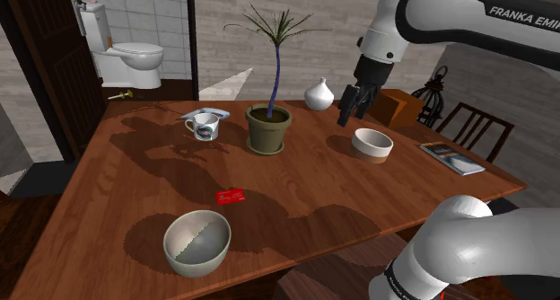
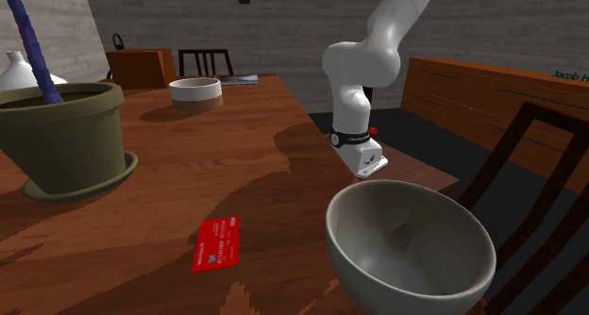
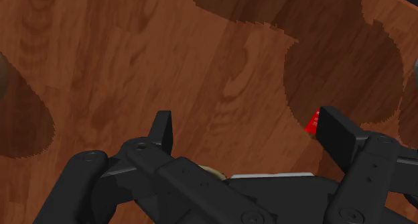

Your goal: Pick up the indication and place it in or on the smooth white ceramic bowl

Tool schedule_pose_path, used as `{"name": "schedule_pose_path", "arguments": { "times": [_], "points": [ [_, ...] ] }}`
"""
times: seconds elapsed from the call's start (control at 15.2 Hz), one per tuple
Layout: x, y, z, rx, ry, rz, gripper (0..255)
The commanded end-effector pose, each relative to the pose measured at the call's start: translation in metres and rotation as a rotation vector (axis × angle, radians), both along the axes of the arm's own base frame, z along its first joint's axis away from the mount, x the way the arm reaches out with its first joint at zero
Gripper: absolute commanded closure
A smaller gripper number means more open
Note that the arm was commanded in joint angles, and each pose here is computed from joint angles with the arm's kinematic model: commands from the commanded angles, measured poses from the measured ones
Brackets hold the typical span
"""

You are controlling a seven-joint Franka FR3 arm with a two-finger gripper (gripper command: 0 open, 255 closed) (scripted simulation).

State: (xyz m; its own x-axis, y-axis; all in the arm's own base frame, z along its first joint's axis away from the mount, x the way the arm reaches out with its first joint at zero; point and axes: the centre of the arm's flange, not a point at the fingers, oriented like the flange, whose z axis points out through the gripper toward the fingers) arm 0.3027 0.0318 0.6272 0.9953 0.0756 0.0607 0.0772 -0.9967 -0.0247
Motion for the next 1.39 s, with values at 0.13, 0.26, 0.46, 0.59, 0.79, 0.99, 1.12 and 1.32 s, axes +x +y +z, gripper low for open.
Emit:
{"name": "schedule_pose_path", "arguments": {
  "times": [0.13, 0.26, 0.46, 0.59, 0.79, 0.99, 1.12, 1.32],
  "points": [
    [0.027, 0.014, -0.01, -0.028, 0.034, 0.072, 0],
    [0.053, 0.03, -0.021, -0.057, 0.067, 0.144, 0],
    [0.089, 0.057, -0.04, -0.099, 0.118, 0.253, 0],
    [0.111, 0.076, -0.055, -0.127, 0.151, 0.325, 0],
    [0.14, 0.108, -0.079, -0.17, 0.202, 0.433, 0],
    [0.164, 0.14, -0.105, -0.212, 0.252, 0.542, 0],
    [0.177, 0.163, -0.124, -0.24, 0.286, 0.614, 0],
    [0.193, 0.197, -0.155, -0.283, 0.336, 0.722, 0]
  ]
}}
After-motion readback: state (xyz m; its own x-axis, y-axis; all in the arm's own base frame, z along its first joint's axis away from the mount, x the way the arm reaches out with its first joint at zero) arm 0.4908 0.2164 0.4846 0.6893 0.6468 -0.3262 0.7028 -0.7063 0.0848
